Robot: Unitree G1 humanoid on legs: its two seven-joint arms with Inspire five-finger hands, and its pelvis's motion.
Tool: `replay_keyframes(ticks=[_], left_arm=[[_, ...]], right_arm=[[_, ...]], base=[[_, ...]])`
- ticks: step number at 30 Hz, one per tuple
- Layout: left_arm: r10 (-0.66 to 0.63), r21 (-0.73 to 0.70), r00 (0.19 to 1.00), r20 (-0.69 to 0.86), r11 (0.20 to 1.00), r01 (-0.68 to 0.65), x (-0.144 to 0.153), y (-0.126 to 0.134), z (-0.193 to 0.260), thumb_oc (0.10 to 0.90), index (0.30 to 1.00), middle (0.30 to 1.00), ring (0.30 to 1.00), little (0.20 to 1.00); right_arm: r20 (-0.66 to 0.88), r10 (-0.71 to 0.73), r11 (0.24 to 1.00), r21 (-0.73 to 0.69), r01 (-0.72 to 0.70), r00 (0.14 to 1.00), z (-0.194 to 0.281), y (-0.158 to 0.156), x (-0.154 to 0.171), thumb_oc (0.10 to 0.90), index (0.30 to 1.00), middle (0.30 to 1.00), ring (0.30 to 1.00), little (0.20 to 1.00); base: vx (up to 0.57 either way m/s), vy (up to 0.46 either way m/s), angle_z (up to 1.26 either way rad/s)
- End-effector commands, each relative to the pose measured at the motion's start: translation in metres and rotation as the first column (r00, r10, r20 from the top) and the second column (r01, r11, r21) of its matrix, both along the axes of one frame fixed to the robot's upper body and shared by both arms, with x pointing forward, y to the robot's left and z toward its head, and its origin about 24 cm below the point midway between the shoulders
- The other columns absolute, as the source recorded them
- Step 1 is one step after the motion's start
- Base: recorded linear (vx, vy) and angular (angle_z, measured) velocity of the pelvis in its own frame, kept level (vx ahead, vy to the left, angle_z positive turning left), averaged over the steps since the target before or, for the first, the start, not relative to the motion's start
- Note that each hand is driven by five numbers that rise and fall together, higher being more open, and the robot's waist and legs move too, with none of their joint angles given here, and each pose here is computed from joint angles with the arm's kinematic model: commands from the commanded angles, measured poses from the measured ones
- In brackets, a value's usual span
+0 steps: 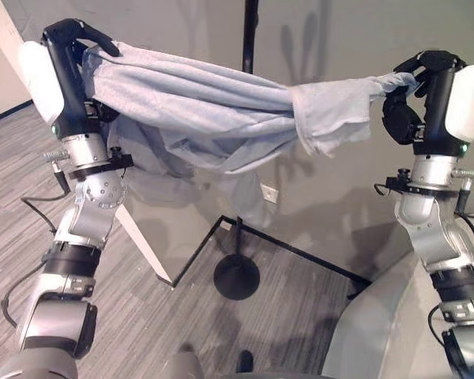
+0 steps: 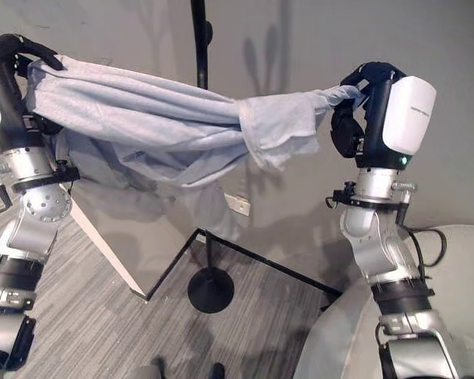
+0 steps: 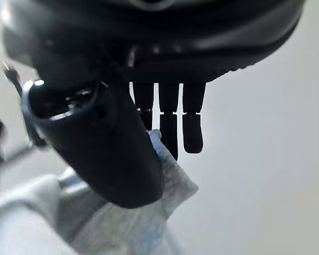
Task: Hang the clothes on the sofa on the clothes rack.
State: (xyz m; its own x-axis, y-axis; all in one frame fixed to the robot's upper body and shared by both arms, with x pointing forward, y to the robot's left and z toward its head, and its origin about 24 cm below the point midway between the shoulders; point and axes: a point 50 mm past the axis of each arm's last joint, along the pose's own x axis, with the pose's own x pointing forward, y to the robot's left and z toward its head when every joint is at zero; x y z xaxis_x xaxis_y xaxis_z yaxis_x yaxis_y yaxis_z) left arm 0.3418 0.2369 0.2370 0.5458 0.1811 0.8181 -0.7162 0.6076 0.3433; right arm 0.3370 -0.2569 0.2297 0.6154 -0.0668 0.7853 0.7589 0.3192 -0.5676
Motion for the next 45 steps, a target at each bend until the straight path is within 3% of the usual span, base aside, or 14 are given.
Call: replay_keyframes(ticks=[1, 4, 6, 12, 14, 20, 21, 22, 23, 24, 26, 33, 41, 45], left_arm=[[0.012, -0.008, 0.973, 0.23, 1.0, -0.011, -0.012, 0.01, 0.07, 0.4, 0.3, 0.3, 0.3, 0.3], [0.062, 0.002, 0.976, 0.211, 0.998, -0.064, -0.011, 0.023, 0.075, 0.4, 0.3, 0.3, 0.3, 0.3], [0.061, -0.017, 0.974, 0.216, 0.998, -0.059, -0.01, 0.026, 0.081, 0.4, 0.3, 0.3, 0.3, 0.3], [0.081, -0.091, 0.986, 0.143, 0.994, -0.068, -0.005, 0.038, 0.066, 0.4, 0.3, 0.3, 0.3, 0.3], [0.088, -0.16, 0.996, 0.028, 0.984, -0.082, -0.001, 0.048, 0.032, 0.4, 0.3, 0.3, 0.3, 0.3], [0.034, -0.238, 0.998, -0.057, 0.97, -0.047, -0.012, 0.046, -0.016, 0.4, 0.3, 0.3, 0.3, 0.3], [0.013, -0.248, 0.998, -0.068, 0.968, -0.029, -0.015, 0.041, -0.025, 0.439, 0.359, 0.359, 0.359, 0.359], [-0.006, -0.254, 0.997, -0.074, 0.967, -0.013, -0.017, 0.036, -0.031, 0.596, 0.594, 0.594, 0.594, 0.594], [-0.025, -0.265, 0.997, -0.076, 0.964, 0.004, -0.019, 0.032, -0.036, 0.67, 0.705, 0.705, 0.705, 0.705], [-0.025, -0.265, 0.997, -0.079, 0.964, 0.003, -0.019, 0.031, -0.037, 0.8, 0.9, 0.9, 0.9, 0.9], [-0.076, -0.333, 0.99, -0.115, 0.942, 0.034, -0.026, 0.02, -0.064, 0.8, 0.9, 0.9, 0.9, 0.9], [-0.202, -0.527, 0.943, -0.263, 0.849, 0.035, -0.051, -0.003, -0.141, 0.8, 0.9, 0.9, 0.9, 0.9], [-0.263, -0.635, 0.856, -0.445, 0.767, -0.094, -0.085, -0.01, -0.209, 0.8, 0.9, 0.9, 0.9, 0.9], [-0.343, -0.773, 0.816, -0.466, 0.606, -0.187, -0.101, -0.01, -0.242, 0.8, 0.9, 0.9, 0.9, 0.9]], right_arm=[[0.241, -0.038, 0.999, 0.025, 0.033, 0.97, 0.069, -0.013, -0.011, 0.4, 0.3, 0.3, 0.3, 0.3], [0.237, -0.086, 0.996, -0.004, 0.089, 0.968, 0.082, -0.015, -0.006, 0.4, 0.3, 0.3, 0.3, 0.3], [0.233, -0.189, 0.982, 0.015, 0.191, 0.954, 0.088, -0.035, -0.006, 0.4, 0.3, 0.3, 0.3, 0.3], [0.17, -0.255, 0.967, 0.041, 0.252, 0.952, 0.079, -0.054, -0.008, 0.4, 0.3, 0.3, 0.3, 0.3], [0.02, -0.26, 0.964, 0.064, 0.259, 0.965, 0.04, -0.062, -0.002, 0.4, 0.3, 0.3, 0.3, 0.3], [-0.221, -0.262, 0.961, 0.035, 0.276, 0.94, -0.038, -0.066, -0.014, 0.4, 0.3, 0.3, 0.3, 0.3], [-0.279, -0.255, 0.961, 0.034, 0.275, 0.926, -0.058, -0.065, -0.018, 0.4, 0.3, 0.3, 0.3, 0.3], [-0.329, -0.246, 0.961, 0.037, 0.272, 0.912, -0.076, -0.063, -0.022, 0.4, 0.3, 0.3, 0.3, 0.3], [-0.372, -0.232, 0.963, 0.045, 0.267, 0.899, -0.091, -0.06, -0.026, 0.4, 0.3, 0.3, 0.3, 0.3], [-0.375, -0.233, 0.963, 0.044, 0.268, 0.898, -0.092, -0.06, -0.026, 0.4, 0.3, 0.3, 0.3, 0.3], [-0.515, -0.167, 0.966, 0.083, 0.243, 0.841, -0.143, -0.043, -0.038, 0.4, 0.3, 0.3, 0.3, 0.3], [-0.724, 0.074, 0.966, 0.223, 0.131, 0.686, -0.223, 0.015, -0.06, 0.4, 0.3, 0.3, 0.3, 0.3], [-0.786, 0.224, 0.959, 0.284, 0.015, 0.576, -0.253, 0.059, -0.073, 0.4, 0.3, 0.3, 0.3, 0.3], [-0.81, 0.244, 0.956, 0.294, 0.01, 0.533, -0.263, 0.068, -0.078, 0.4, 0.3, 0.3, 0.3, 0.3]], base=[[0.16, 0.039, -0.3], [0.2, 0.077, -0.27], [0.22, 0.109, -0.4], [0.12, 0.071, 0.05], [0.1, 0.075, -0.17], [0.02, 0.022, -0.1], [0.02, 0.009, -0.06], [-0.03, 0.008, -0.05], [0.04, -0.007, -0.02], [0.0, 0.0, 0.0], [0.0, -0.013, 0.05], [0.0, -0.022, 0.07], [0.0, -0.009, 0.07], [-0.01, -0.001, 0.1]])
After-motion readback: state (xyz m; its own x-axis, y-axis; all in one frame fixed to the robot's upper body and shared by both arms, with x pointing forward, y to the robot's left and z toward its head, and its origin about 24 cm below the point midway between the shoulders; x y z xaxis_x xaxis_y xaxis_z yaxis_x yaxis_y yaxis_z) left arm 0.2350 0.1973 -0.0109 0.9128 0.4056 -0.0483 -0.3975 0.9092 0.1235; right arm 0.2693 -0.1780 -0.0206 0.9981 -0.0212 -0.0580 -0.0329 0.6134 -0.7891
